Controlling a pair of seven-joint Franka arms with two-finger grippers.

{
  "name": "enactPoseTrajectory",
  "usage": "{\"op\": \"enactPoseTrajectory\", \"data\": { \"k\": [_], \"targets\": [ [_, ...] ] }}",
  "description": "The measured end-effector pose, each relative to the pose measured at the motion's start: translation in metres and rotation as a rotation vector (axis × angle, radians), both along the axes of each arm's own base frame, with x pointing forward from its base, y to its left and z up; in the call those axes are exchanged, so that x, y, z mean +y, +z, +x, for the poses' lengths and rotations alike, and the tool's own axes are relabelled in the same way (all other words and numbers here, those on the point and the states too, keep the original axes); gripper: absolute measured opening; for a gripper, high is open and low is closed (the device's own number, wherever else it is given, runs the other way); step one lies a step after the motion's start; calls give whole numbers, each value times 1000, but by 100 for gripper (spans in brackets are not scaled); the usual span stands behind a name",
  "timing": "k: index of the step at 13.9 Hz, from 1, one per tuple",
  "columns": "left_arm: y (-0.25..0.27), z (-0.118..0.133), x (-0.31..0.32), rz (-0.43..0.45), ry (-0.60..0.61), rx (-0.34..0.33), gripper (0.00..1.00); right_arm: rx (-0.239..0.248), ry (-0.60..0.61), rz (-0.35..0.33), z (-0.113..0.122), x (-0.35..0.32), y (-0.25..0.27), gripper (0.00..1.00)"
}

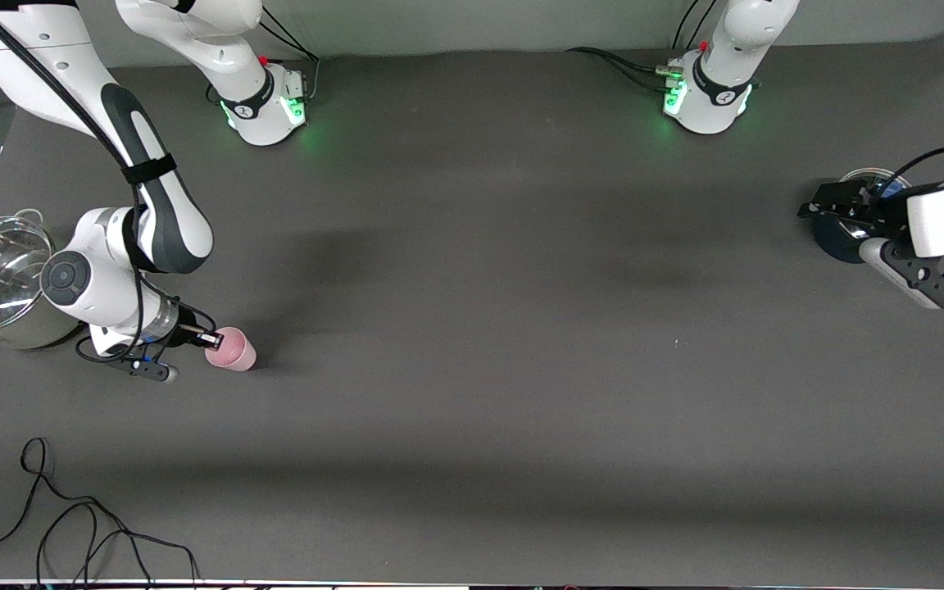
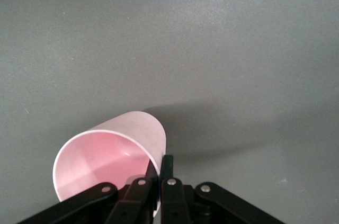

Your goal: Transfer pink cup from left to right arm

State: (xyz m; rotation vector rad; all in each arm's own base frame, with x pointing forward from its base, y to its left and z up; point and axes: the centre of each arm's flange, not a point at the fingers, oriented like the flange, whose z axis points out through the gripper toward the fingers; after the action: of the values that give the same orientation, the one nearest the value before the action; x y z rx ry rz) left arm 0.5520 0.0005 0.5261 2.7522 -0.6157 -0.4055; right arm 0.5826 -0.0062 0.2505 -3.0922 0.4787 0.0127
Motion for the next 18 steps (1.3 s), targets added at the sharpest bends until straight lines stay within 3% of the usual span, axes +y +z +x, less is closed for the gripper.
{"op": "enactPoseTrajectory", "data": {
  "k": [3, 4, 6, 9, 10, 16, 18],
  "targets": [
    [23, -7, -20, 190, 135, -17, 100, -1, 6, -1, -2, -1, -2, 4],
    [28, -11, -24, 233, 184, -8, 100, 0, 13, -1, -2, -1, -3, 8],
    [33, -12, -25, 273, 243, -11, 100, -3, 18, -1, -2, -2, -1, 28],
    [47, -8, -32, 299, 299, -88, 100, -15, 24, -1, -1, -2, 15, 56],
    [52, -7, -38, 309, 305, -116, 100, -16, 26, 0, 0, -2, 28, 56],
    [65, 0, -44, 308, 323, -221, 100, -15, 58, 13, -13, 9, 190, 81],
    [65, 2, -41, 302, 330, -231, 100, 6, 64, 16, -22, 10, 248, 83]
  ]
}}
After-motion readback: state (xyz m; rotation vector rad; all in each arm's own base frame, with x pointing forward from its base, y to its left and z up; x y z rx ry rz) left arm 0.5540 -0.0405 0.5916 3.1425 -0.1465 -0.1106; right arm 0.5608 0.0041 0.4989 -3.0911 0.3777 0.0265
